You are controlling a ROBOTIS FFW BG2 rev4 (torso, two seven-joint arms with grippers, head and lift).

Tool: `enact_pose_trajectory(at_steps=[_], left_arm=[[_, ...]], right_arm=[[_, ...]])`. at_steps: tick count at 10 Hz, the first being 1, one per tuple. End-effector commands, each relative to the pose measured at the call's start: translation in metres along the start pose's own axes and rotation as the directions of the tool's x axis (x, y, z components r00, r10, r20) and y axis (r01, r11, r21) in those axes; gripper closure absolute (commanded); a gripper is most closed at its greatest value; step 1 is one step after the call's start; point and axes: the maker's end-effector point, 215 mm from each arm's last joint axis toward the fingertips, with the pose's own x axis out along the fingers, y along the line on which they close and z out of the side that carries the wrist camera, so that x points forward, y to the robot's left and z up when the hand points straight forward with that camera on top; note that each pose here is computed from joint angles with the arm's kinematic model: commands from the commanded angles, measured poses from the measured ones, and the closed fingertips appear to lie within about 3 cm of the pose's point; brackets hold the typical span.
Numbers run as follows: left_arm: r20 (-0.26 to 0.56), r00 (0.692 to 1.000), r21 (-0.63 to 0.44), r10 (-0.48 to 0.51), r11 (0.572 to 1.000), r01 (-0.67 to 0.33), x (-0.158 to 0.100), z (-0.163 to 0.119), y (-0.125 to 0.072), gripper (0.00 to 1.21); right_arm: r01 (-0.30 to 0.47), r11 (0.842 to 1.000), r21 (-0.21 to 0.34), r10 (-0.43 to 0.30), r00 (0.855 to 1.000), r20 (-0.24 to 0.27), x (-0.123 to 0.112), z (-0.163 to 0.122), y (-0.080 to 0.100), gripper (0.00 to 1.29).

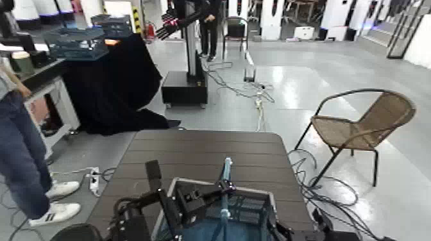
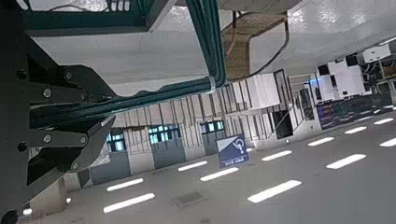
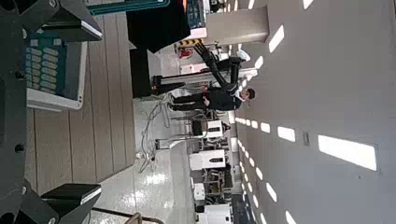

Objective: Grasp the handle of the crate.

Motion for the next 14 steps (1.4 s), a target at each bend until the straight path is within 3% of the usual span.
enact_pose_trajectory(at_steps=[1,6,14], left_arm=[[0.002,1.000,-0.068,-0.015,0.998,0.016,-0.013,-0.010,-0.005,1.19],[0.031,0.996,-0.140,-0.080,0.987,0.084,-0.019,-0.015,-0.018,1.19],[0.057,0.993,-0.167,-0.105,0.979,0.113,-0.017,-0.015,-0.017,1.19]], right_arm=[[0.003,1.000,-0.001,-0.003,1.000,-0.003,0.000,-0.001,-0.001,0.15],[0.007,1.000,-0.003,-0.007,1.000,-0.010,-0.001,-0.003,-0.001,0.15],[-0.002,1.000,-0.020,0.001,1.000,-0.029,0.001,-0.007,0.002,0.15]])
